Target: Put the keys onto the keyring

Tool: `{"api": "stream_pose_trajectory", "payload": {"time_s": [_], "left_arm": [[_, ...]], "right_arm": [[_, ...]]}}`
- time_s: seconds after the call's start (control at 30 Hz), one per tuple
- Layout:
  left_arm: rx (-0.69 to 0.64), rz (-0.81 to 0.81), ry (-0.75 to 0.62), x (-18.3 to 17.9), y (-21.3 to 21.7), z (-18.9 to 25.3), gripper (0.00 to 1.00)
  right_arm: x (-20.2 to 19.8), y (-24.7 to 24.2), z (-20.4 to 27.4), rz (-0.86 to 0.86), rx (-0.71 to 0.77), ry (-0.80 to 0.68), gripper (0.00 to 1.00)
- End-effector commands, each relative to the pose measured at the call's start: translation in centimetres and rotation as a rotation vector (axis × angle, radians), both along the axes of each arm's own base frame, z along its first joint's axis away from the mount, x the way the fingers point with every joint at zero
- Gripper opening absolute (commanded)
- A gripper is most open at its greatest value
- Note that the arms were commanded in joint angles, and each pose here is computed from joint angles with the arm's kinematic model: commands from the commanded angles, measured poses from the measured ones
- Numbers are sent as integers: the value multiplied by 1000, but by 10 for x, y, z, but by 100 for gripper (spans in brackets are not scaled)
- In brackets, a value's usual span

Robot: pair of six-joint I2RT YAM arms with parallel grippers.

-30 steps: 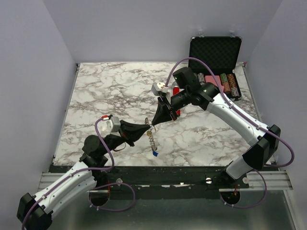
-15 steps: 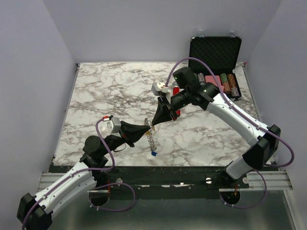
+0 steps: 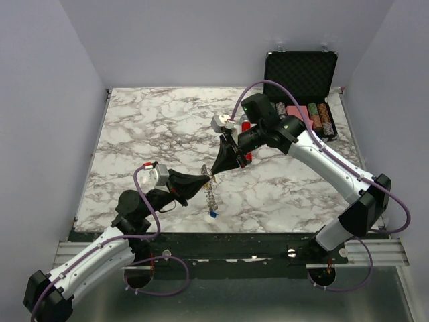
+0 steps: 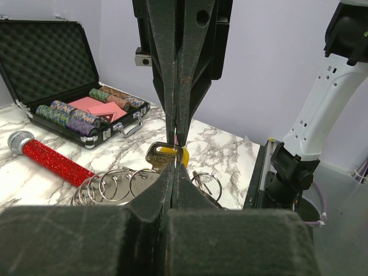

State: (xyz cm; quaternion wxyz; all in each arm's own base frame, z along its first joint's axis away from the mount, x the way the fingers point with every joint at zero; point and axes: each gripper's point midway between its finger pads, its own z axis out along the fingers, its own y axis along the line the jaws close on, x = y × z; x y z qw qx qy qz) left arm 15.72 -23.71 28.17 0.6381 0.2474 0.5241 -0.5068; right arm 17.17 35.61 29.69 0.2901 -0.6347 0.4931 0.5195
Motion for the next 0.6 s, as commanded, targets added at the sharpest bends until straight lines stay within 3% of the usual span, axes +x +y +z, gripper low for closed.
{"api": "stream_pose_trajectory", "payload": {"time_s": [0.0, 0.57], "left_arm": [[-55, 9, -48, -2, 4, 19, 0], [-60, 26, -42, -1, 6, 17, 0]], "right_arm": [[1, 4, -7, -3, -14, 4, 0], [-4, 4, -11, 14, -19, 13, 0]]}}
